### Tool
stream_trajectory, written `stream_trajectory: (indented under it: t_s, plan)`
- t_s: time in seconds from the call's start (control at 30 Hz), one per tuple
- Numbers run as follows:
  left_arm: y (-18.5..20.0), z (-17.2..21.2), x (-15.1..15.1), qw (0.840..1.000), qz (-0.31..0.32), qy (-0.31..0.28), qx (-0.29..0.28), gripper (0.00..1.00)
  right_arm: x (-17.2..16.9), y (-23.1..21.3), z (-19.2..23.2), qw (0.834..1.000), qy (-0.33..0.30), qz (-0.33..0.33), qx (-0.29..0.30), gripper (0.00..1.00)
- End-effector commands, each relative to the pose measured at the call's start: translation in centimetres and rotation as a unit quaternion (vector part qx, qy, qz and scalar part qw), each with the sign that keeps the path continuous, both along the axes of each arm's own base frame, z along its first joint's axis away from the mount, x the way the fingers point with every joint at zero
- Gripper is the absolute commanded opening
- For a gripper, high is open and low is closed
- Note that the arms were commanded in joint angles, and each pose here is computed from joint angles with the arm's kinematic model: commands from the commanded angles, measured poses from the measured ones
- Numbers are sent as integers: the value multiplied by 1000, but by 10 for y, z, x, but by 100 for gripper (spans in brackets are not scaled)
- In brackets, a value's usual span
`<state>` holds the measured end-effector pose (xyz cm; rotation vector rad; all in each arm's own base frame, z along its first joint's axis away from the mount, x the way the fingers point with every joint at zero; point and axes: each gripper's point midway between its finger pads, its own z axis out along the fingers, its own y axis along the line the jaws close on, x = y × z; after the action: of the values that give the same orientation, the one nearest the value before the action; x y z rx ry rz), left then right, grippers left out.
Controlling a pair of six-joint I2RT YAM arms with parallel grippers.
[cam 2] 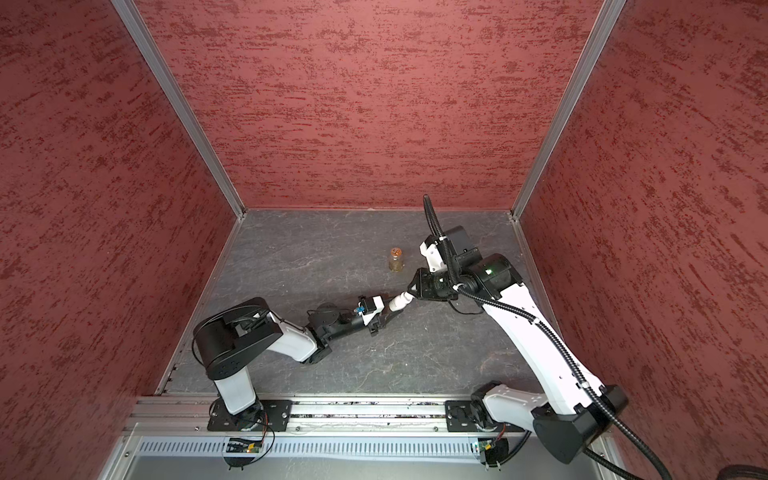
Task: Sort the pills into containers
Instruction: 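Carry the cap with the right gripper onto the bottle mouth held by the left gripper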
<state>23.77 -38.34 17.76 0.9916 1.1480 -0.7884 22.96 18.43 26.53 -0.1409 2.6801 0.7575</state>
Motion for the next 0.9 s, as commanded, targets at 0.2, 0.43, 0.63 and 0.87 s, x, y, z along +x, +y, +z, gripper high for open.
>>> stream_trajectory:
  t_s: [0.2, 0.43, 0.63, 0.87]
  plan:
    - [-5, 10, -2, 999, -19, -26, -8, 0, -4, 6, -17, 999, 26, 22, -4, 31]
    - [-6, 11, -5, 999, -23, -26, -9, 0, -1, 9, -27, 999, 36, 28, -6, 31]
    - [-8, 14, -8, 999, -30, -31, -11, 0, 1, 13, -32, 998, 41, 37, -5, 31]
    - [-8, 14, -11, 999, -35, -34, -10, 0, 4, 16, -33, 998, 41, 48, -6, 31]
